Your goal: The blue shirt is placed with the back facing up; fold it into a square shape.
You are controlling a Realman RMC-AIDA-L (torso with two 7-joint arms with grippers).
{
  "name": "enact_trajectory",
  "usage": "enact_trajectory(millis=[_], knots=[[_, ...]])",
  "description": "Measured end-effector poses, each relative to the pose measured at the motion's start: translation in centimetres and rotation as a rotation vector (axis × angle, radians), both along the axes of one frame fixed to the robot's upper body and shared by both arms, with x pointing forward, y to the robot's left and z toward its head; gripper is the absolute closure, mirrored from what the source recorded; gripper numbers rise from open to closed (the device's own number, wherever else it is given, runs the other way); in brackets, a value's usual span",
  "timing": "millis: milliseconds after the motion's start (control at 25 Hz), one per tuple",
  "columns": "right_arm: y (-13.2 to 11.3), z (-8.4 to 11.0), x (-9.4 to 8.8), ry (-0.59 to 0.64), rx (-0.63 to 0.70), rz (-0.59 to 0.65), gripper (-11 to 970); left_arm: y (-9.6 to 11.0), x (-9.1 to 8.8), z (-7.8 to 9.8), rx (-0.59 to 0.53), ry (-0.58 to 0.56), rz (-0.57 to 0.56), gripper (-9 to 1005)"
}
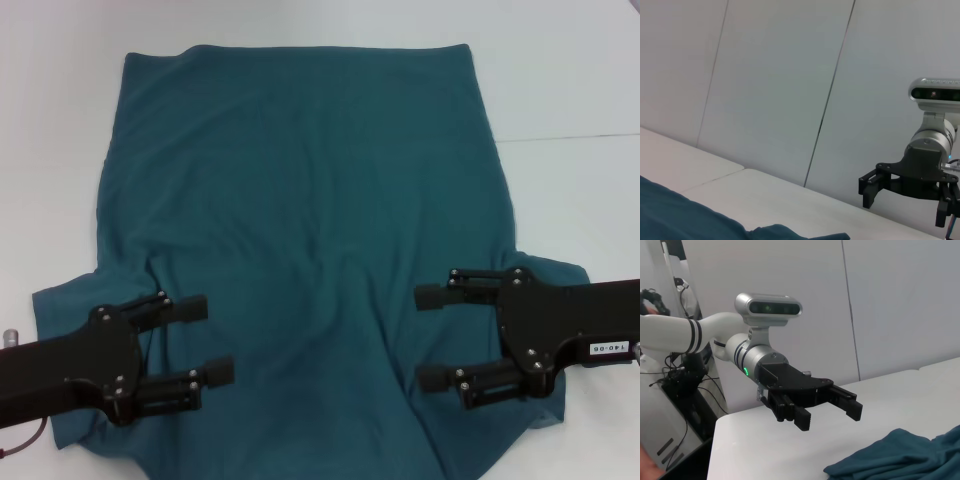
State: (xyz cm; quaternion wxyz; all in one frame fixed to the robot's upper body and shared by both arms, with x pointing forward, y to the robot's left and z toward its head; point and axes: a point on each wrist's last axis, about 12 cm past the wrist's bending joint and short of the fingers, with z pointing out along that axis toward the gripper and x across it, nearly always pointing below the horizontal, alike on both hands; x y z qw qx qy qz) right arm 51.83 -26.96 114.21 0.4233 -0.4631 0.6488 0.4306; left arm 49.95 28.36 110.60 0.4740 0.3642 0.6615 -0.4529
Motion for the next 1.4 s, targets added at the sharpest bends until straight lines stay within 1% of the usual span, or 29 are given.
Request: enact_trajectory(millis=[400, 1040, 1160, 1280, 1400], knots=[[0.1, -0.1, 0.0, 0.003, 0.000, 0.005, 36, -0.2, -0.2, -0.4, -0.014, 0.009, -0.002, 138], [0.1, -0.2, 0.0, -0.001, -0.006, 0.003, 36, -0.2, -0.2, -0.5, -0.019, 0.010, 0.000, 137], [0.0, -0.2, 0.3, -0.005, -0.010, -0.018, 35, -0.1, -0.1, -0.4, -0.022, 0.011, 0.006, 138], [-0.1, -0.2, 1.3, -0.009, -0.023, -0.081, 36, 0.2, 0.1, -0.2, -0.028, 0.011, 0.028, 138], [-0.1, -0.1, 2.5, -0.006, -0.035, -0.164, 37, 0.7, 0.8, 0.0, -0.031, 0.020, 0.080, 137]])
